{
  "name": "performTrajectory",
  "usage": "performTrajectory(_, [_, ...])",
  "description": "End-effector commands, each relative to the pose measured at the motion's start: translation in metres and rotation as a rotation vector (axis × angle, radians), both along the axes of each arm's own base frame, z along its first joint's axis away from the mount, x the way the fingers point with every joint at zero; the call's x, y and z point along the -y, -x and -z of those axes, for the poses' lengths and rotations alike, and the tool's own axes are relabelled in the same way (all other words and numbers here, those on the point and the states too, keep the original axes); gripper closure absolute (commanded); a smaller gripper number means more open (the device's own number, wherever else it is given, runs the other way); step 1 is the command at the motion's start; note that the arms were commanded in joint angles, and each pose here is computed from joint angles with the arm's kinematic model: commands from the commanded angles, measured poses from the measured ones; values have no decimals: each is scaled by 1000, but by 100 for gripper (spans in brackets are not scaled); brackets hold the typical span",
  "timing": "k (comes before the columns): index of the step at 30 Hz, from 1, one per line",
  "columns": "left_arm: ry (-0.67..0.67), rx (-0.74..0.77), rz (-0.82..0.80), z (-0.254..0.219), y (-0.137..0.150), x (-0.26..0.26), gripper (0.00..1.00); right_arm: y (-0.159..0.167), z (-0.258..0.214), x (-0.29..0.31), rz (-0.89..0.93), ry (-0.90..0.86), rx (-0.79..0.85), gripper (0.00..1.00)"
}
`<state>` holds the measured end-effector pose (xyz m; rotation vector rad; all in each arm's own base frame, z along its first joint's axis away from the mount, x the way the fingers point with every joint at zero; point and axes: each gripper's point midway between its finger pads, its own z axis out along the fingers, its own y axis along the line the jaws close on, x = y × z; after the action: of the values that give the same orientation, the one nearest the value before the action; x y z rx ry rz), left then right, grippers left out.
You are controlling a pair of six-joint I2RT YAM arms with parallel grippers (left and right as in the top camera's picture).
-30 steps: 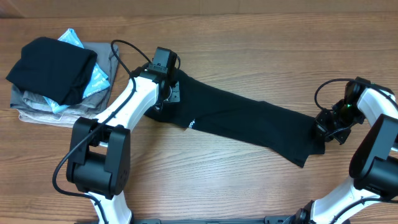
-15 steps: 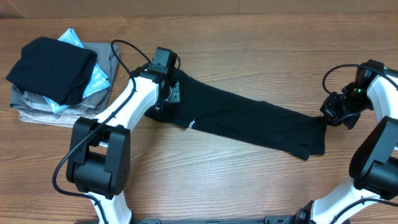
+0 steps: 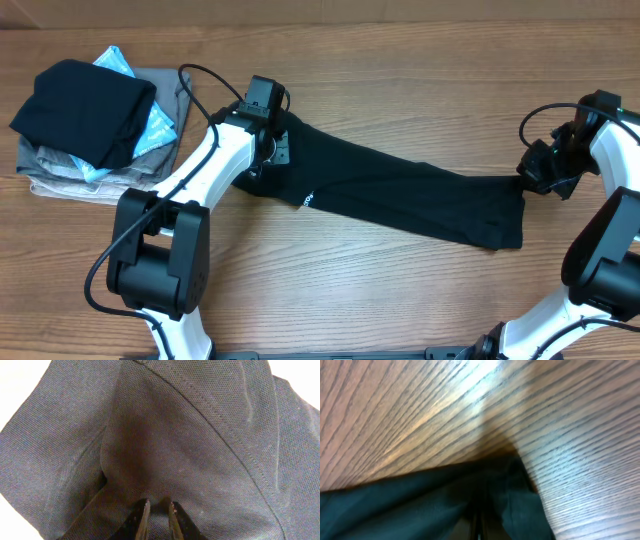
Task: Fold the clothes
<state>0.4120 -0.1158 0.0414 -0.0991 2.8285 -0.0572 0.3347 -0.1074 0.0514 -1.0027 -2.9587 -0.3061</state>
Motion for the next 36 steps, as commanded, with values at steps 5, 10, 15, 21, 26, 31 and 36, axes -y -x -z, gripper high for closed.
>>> performTrajectory(5, [-1, 17, 15, -3, -5, -1, 83, 8, 10, 1, -17, 14, -35, 71])
performTrajectory(10, [12, 61, -8, -32, -23, -6, 82, 16, 8, -2, -17, 0, -65, 50])
performTrajectory(15, [32, 70, -66, -73, -35, -25, 78, 18, -10, -11, -24, -27, -52, 44])
performTrajectory(21, [104, 36, -100, -76, -34, -39, 78, 25, -26, -54, -103, -176, -45, 66])
performTrajectory(26, [107, -6, -103, -55, -30, -40, 81, 38, -10, -74, -140, -202, -90, 96])
performTrajectory(31, [126, -54, -88, -27, -30, -31, 85, 50, 24, -70, -100, -149, -114, 96])
performTrajectory(36, [154, -122, -79, 5, -28, -24, 85, 76, 58, -59, 2, -67, -187, 96])
